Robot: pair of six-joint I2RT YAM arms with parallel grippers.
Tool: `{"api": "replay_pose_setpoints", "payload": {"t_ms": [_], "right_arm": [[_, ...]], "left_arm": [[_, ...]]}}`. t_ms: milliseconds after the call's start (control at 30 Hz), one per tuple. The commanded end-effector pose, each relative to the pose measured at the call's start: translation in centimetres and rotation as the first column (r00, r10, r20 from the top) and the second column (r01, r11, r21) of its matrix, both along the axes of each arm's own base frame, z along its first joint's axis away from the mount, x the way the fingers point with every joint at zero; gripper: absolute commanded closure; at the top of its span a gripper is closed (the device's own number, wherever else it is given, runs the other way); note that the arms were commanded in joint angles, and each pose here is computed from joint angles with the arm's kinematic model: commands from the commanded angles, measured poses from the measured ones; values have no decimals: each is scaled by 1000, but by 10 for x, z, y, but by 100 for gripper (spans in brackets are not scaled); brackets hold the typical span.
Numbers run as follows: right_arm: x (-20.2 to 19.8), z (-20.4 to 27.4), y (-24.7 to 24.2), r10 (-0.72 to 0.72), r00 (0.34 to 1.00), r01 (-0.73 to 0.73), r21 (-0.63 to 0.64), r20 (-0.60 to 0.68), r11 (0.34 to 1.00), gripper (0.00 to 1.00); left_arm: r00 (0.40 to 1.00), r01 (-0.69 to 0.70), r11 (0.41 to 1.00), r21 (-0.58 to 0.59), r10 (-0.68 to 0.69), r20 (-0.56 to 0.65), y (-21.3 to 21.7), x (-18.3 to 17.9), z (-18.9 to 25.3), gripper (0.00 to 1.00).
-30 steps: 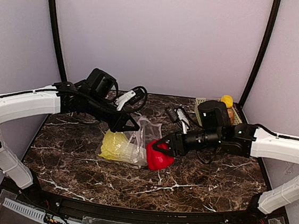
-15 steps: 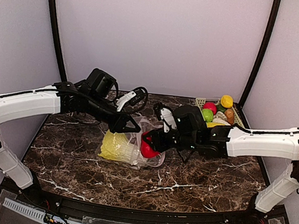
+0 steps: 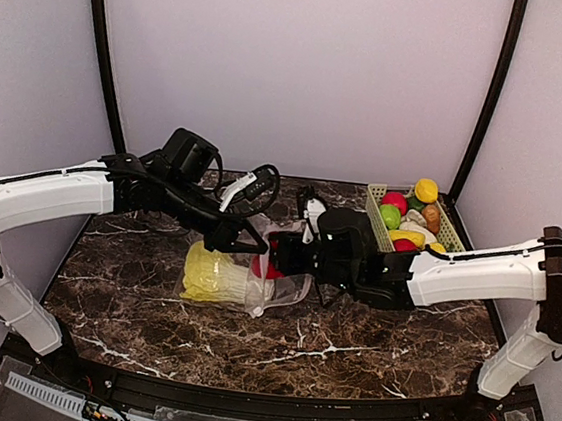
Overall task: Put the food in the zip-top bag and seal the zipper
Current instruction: Place the fake vegetable in the zipper food storage bag.
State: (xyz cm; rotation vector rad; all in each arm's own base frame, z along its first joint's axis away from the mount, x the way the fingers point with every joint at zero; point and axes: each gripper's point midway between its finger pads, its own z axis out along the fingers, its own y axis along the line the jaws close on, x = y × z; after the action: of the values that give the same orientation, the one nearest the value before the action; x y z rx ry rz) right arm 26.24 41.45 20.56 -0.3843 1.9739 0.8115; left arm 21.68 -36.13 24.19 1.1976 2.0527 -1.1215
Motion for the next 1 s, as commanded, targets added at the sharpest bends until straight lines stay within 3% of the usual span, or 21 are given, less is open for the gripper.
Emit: {"api": "replay_pose_setpoints", "payload": {"t_ms": [0, 333, 567, 733, 967], "right_arm": [[9, 8, 10, -59, 998, 58, 110, 12, 992, 57], [22, -8, 22, -100, 995, 97, 103, 20, 990, 55], [21, -14, 32, -65, 998, 64, 54, 17, 996, 39], [17, -7, 25, -53, 998, 52, 38, 23, 998, 25], [5, -6, 11, -38, 999, 38, -3, -8, 999, 13]], "left_arm": [[997, 71, 995, -64, -71, -6, -6, -15, 15, 99], [990, 135, 980, -143, -138, -9, -9, -30, 32, 99], [992, 122, 981, -152, -124, -5, -8, -29, 35, 99], [998, 50, 993, -106, -46, 39, -2, -17, 32, 99], [998, -57, 996, -66, 60, 35, 7, 5, 24, 99]]}}
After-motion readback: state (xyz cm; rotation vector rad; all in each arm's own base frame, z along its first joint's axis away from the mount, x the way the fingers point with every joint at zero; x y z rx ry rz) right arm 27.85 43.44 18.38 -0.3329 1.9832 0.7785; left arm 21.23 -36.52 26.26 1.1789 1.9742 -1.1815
